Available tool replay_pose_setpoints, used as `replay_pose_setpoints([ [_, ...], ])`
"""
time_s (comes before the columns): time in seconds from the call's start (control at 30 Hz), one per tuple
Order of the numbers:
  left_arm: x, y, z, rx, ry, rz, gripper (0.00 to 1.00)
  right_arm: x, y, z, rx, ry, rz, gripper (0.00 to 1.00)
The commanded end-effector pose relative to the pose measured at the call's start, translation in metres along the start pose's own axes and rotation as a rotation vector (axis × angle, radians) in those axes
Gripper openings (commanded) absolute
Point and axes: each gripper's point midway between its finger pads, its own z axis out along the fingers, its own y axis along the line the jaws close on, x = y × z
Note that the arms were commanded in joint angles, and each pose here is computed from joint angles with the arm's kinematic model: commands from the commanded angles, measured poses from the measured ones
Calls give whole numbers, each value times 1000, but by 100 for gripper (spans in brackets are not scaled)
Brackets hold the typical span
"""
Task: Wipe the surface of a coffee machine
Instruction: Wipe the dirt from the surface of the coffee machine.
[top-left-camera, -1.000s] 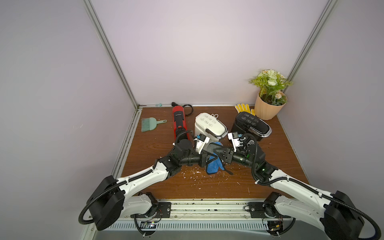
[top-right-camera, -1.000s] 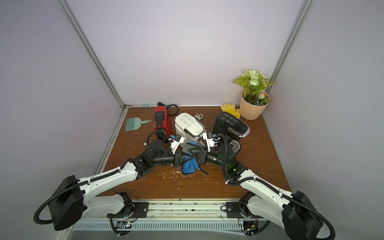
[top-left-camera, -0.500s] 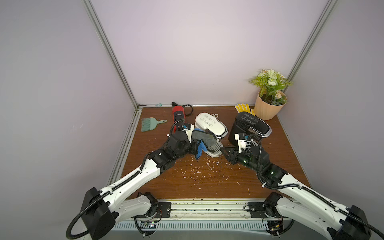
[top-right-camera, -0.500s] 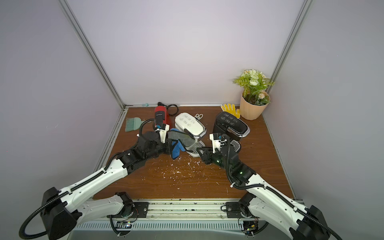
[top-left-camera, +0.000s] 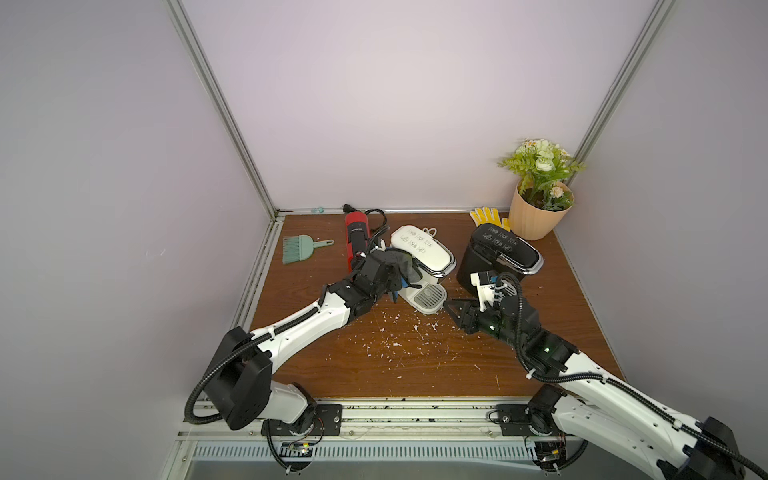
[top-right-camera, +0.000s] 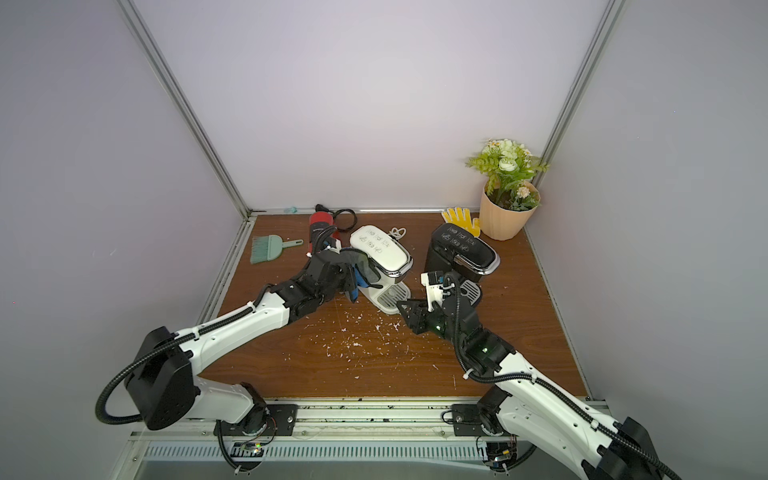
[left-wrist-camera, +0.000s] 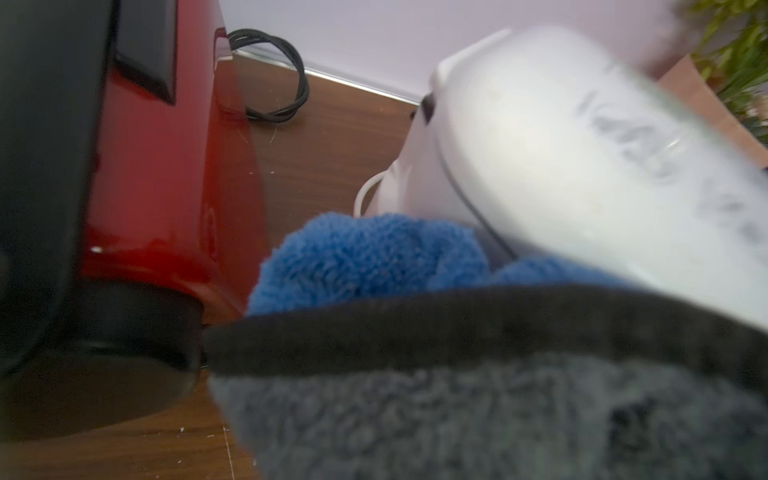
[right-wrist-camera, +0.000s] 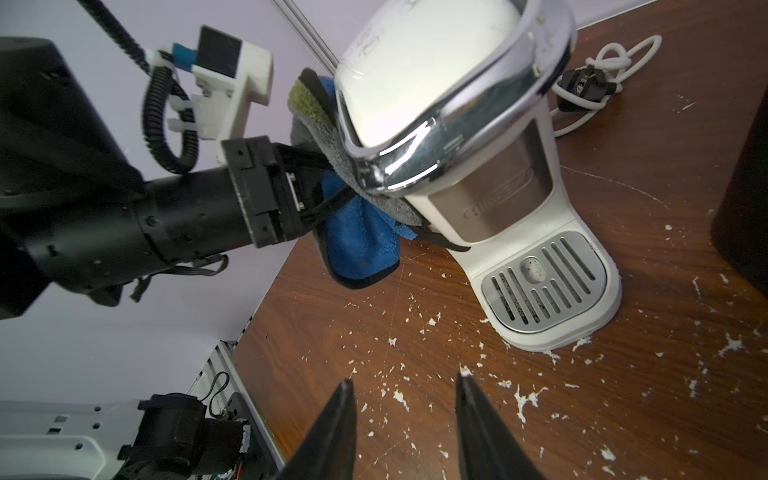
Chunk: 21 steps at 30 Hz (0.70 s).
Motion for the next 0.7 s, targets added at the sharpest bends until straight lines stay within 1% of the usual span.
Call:
replay_pose_setpoints([
  [0.0, -3, 15, 7, -54, -49, -68, 1, -8, 1, -8, 8, -34, -17, 43],
  [0.13, 15, 17, 26, -57, -11, -61, 1, -10, -1, -15, 26, -48, -24, 43],
  [0.33, 49, 24, 57, -63, 70, -32, 1, -9, -1, -18, 26, -47, -22, 43],
  [0.53, 79, 35, 75, -91, 143, -6, 1, -8, -2, -18, 34, -47, -22, 43],
  [0.6, 82, 32, 76, -82, 161, 1, 1, -8, -2, -17, 34, -47, -21, 43],
  [0.67, 75, 27, 73, -70, 159, 13, 1, -8, -2, -17, 33, -46, -20, 43],
])
